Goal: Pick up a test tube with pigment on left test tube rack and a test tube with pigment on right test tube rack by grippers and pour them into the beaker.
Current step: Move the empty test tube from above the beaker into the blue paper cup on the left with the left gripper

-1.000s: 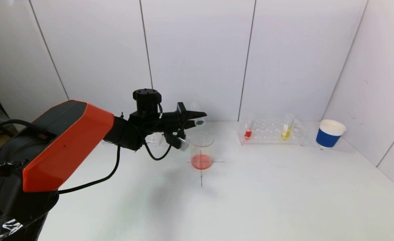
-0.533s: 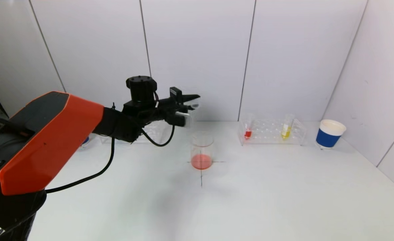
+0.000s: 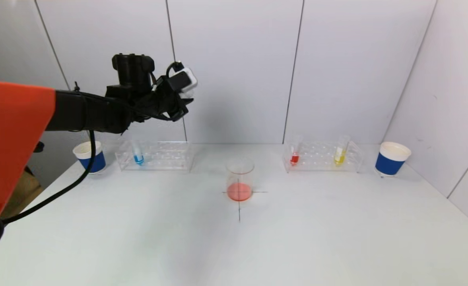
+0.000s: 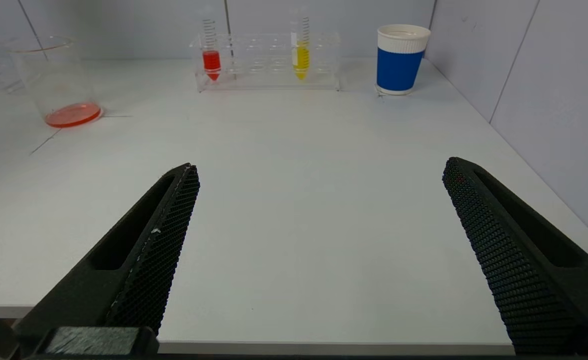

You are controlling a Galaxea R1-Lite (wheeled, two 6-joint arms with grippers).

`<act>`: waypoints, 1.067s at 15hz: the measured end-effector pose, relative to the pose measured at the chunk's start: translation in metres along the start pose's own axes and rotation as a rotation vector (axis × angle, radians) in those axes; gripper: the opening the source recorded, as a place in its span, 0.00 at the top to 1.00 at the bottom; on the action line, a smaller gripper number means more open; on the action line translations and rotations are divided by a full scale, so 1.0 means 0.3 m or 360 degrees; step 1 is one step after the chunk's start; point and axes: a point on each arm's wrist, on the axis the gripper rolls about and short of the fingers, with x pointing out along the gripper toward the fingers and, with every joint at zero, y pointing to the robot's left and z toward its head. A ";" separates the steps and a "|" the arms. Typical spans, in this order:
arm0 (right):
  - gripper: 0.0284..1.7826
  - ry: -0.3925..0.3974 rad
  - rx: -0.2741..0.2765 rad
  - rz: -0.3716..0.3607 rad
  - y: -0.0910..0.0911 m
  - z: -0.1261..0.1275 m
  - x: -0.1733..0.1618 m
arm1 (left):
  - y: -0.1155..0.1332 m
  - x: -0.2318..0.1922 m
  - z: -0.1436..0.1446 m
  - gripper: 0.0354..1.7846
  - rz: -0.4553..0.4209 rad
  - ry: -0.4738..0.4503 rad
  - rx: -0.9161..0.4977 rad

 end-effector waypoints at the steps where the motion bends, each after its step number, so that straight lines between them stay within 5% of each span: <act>1: 0.01 0.0000 0.0000 -0.0001 0.000 0.000 0.000 | 0.026 -0.035 0.007 0.77 -0.0020 0.0058 -0.0155; 4: 0.01 0.0001 0.0000 -0.0001 0.000 0.000 0.000 | 0.122 -0.167 0.005 0.77 -0.0009 0.0261 -0.0604; 8: 0.01 0.0000 0.0000 -0.0001 0.000 0.000 0.000 | 0.251 -0.311 -0.026 0.77 0.0321 0.0367 -0.1032; 16: 0.01 0.0000 0.0000 -0.0001 0.000 0.000 0.000 | 0.367 -0.500 -0.213 0.77 0.0807 0.0490 -0.1248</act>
